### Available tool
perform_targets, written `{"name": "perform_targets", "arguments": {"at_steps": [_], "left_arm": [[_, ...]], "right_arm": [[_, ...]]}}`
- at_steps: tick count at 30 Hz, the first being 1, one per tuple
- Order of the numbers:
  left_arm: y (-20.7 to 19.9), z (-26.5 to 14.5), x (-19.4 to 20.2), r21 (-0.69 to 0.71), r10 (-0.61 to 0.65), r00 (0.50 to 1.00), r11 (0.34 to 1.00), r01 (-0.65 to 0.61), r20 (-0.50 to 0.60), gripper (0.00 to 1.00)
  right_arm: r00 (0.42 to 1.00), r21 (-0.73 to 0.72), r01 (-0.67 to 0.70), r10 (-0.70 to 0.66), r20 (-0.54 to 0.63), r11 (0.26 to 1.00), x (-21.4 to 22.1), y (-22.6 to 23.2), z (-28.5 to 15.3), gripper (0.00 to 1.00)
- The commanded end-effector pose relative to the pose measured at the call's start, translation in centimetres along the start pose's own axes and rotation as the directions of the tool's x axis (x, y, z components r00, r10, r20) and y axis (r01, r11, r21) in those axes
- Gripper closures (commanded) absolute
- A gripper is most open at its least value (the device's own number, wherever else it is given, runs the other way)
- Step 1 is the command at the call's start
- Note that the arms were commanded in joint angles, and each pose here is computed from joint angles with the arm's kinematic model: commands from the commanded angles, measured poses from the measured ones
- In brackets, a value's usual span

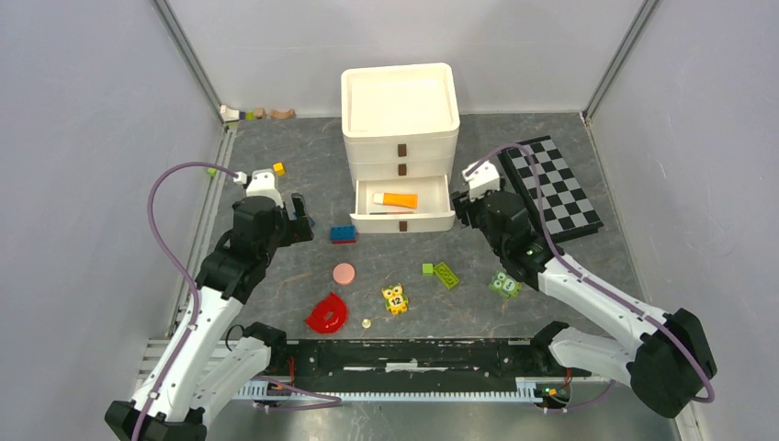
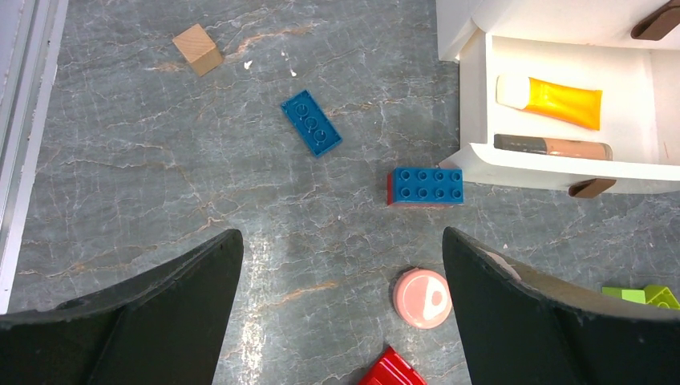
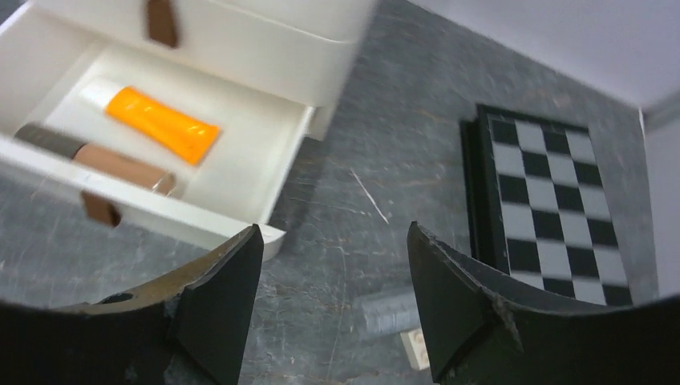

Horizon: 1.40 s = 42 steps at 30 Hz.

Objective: Organize the makeup
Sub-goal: Place the makeup in the drawer, then pick up the makeup from the center of the board.

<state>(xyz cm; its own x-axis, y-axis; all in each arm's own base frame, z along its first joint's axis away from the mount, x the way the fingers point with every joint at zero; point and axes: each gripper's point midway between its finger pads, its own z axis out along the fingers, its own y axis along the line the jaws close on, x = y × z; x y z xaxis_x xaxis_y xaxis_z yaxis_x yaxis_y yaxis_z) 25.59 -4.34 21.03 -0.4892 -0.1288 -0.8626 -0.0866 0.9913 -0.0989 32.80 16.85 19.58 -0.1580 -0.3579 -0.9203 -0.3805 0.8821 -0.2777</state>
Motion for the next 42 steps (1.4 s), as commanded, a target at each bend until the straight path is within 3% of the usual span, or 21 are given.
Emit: {"name": "perform_targets", "arguments": {"at_steps": [1,5,10,17,24,33,42], "left_arm": [[-0.2,0.3,-0.5,0.014,0.015,1.000,1.000,-0.015,0.017,0.00],[-0.3,0.3,-0.5,0.015,0.015,1.000,1.000,-0.015,0.017,0.00],[-0.2,0.2,-0.4,0.015,0.014,1.000,1.000,-0.014,0.017,0.00],[-0.4,0.1,-0.5,0.024,0.013,1.000,1.000,-0.013,0.019,0.00],[-0.3,0.0,-0.6,0.024,0.012,1.000,1.000,-0.013,0.026,0.00],[-0.3,-0.1,-0.7,0.023,0.011,0.999,1.000,-0.012,0.031,0.00],[-0.4,0.0,-0.7,0.026,0.011,1.000,1.000,-0.012,0.028,0.00]], "right_arm": [[0.949,0.345,-0.298,0.317,0.002,0.890,1.6,-5.4,-1.4,0.27],[0.879,0.375,-0.422,0.473,-0.052,0.826,3.7,-5.3,-1.1,0.27],[0.747,0.423,-0.544,0.648,-0.150,0.725,5.9,-5.1,-0.1,0.23],[0.548,0.558,-0.662,0.831,-0.095,0.500,7.5,-6.2,0.2,0.17],[0.383,0.619,-0.714,0.922,-0.046,0.328,8.4,-6.8,0.6,0.16],[0.278,0.677,-0.704,0.961,-0.014,0.213,10.7,-6.7,1.0,0.16],[0.273,0.749,-0.628,0.961,-0.043,0.212,13.9,-7.1,2.3,0.19]]}}
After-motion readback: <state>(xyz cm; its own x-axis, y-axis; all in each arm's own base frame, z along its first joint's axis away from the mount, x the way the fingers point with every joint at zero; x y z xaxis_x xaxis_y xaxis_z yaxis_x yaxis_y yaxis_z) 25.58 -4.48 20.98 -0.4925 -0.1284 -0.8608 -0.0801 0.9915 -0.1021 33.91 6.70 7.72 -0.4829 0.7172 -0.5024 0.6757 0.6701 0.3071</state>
